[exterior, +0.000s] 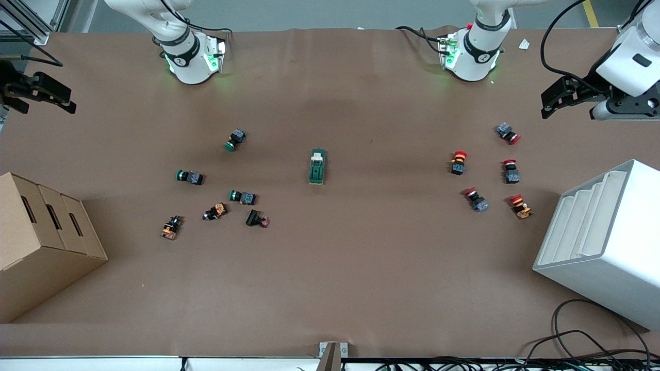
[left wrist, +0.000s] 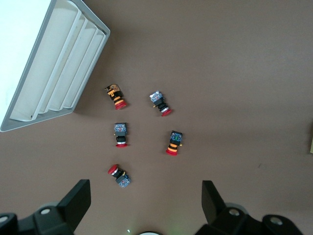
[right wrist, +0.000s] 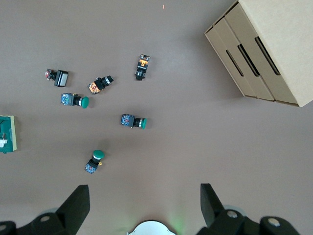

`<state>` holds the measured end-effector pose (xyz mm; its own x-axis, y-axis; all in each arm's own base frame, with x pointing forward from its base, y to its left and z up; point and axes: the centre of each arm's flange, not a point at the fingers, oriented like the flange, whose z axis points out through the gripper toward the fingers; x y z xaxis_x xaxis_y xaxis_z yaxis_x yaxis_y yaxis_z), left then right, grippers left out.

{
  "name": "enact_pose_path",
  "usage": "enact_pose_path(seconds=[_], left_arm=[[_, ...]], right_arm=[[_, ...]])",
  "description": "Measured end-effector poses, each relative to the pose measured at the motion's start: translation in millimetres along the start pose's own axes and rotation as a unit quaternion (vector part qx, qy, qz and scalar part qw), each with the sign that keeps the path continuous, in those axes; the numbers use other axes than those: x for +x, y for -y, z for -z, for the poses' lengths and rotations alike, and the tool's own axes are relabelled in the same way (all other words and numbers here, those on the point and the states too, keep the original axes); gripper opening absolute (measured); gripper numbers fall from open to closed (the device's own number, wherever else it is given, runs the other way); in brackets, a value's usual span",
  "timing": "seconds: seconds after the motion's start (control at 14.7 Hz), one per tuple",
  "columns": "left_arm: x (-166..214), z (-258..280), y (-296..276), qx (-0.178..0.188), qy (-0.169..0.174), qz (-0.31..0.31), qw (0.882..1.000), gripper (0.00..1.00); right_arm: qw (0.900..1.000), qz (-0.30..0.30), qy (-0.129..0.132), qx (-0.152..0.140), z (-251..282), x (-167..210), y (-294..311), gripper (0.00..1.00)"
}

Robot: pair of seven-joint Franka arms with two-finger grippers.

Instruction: Close load switch with both arms

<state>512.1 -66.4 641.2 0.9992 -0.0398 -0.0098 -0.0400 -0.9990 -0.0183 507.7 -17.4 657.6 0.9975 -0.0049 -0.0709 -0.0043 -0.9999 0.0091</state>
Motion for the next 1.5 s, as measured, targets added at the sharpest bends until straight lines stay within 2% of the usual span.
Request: enact_pose_path(seconds=[0.41, 0.61, 0.82, 1.09, 1.29, 1.5], left_arm=[[2.3, 0.7, 0.7, -0.001, -0.004, 0.001, 1.0, 1.0], [22.6, -13.1, -15.2, -0.006, -0.015, -0.015, 1.0, 1.0], [46.4, -49.1, -74.1, -0.018, -0.02, -0.033, 0.999, 1.0], [55.5, -109.3, -166.9, -0.038, -0.025, -0.006, 0.999, 1.0], [34.2, -161.2, -233.3, -0.042, -0.021, 0.013, 0.999, 1.0], [-8.8, -205.7, -304.3, -0.013, -0.022, 0.034, 0.999, 1.0]], right_arm=[[1.0, 0.0, 0.0, 0.0, 0.0, 0.0, 0.0, 1.0], [1.0, 0.0, 0.0, 0.0, 0.0, 0.0, 0.0, 1.0], [1.0, 0.0, 0.0, 0.0, -0.1, 0.0, 0.1, 1.0], [1.0, 0.0, 0.0, 0.0, -0.2, -0.1, 0.1, 1.0], [1.0, 0.0, 0.0, 0.0, -0.2, -0.1, 0.2, 1.0], [1.0, 0.0, 0.001, 0.0, -0.2, -0.1, 0.2, 1.0]])
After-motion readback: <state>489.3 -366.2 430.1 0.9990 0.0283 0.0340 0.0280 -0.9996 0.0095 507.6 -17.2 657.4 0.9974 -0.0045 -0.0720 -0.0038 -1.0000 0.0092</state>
